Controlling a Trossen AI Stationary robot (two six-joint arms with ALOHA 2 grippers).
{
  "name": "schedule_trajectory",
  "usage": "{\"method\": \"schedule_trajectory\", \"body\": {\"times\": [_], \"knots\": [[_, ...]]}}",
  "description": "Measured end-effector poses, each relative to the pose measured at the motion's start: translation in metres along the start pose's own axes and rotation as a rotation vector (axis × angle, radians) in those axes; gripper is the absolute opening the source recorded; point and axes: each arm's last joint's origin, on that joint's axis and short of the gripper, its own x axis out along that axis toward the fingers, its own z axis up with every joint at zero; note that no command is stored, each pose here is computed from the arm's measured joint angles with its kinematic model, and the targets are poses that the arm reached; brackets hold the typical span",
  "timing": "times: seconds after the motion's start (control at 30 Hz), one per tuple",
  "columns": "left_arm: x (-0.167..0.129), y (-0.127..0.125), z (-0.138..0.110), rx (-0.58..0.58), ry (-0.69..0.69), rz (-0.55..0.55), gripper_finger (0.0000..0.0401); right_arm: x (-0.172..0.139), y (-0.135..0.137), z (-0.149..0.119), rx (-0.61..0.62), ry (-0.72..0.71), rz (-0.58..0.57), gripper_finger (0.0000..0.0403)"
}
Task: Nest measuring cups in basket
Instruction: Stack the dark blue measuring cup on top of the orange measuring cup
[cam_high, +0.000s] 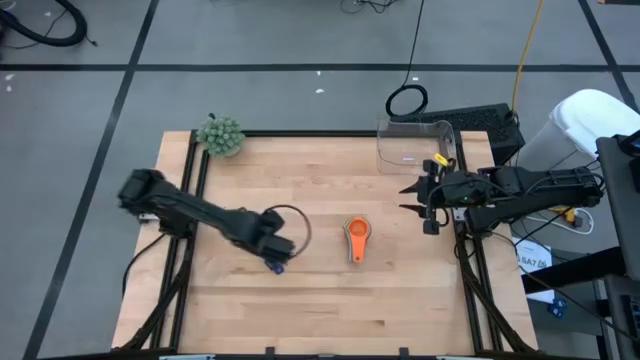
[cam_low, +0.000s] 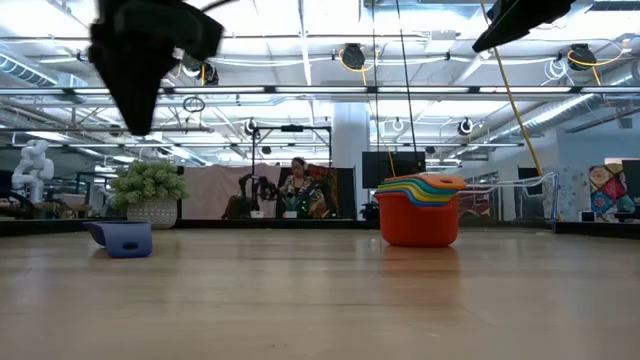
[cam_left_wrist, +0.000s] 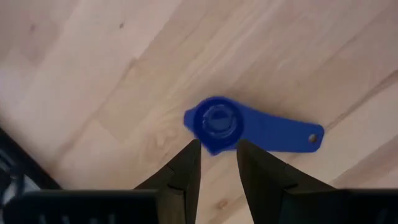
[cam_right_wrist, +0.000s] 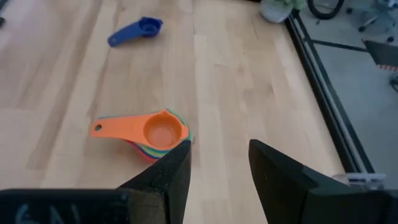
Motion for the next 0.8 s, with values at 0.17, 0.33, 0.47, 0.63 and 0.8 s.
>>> {"method": "schedule_trajectory", "body": {"times": [0.17, 0.33, 0.47, 0.63, 0.8], "knots": [[0.012, 0.029, -0.028, -0.068, -0.045, -0.072, 0.0108, 0.0, 0.001, 0.001, 0.032, -0.013, 0.048, 0.0153], [0.032, 0.042, -0.04, -0.098, -0.047, -0.173, 0.0108, 0.0, 0.002, 0.0, 0.088, -0.002, 0.067, 0.0153], [0.042, 0.034, -0.04, -0.143, -0.041, -0.248, 0.0108, 0.0, 0.002, -0.002, 0.123, 0.022, 0.077, 0.0153], [0.056, 0.032, -0.037, -0.25, 0.007, -0.167, 0.0108, 0.0, 0.003, -0.003, 0.144, 0.035, 0.082, 0.0153], [0.067, 0.036, -0.035, -0.305, 0.052, -0.059, 0.0108, 0.0, 0.004, -0.004, 0.162, 0.049, 0.13, 0.0153]]}}
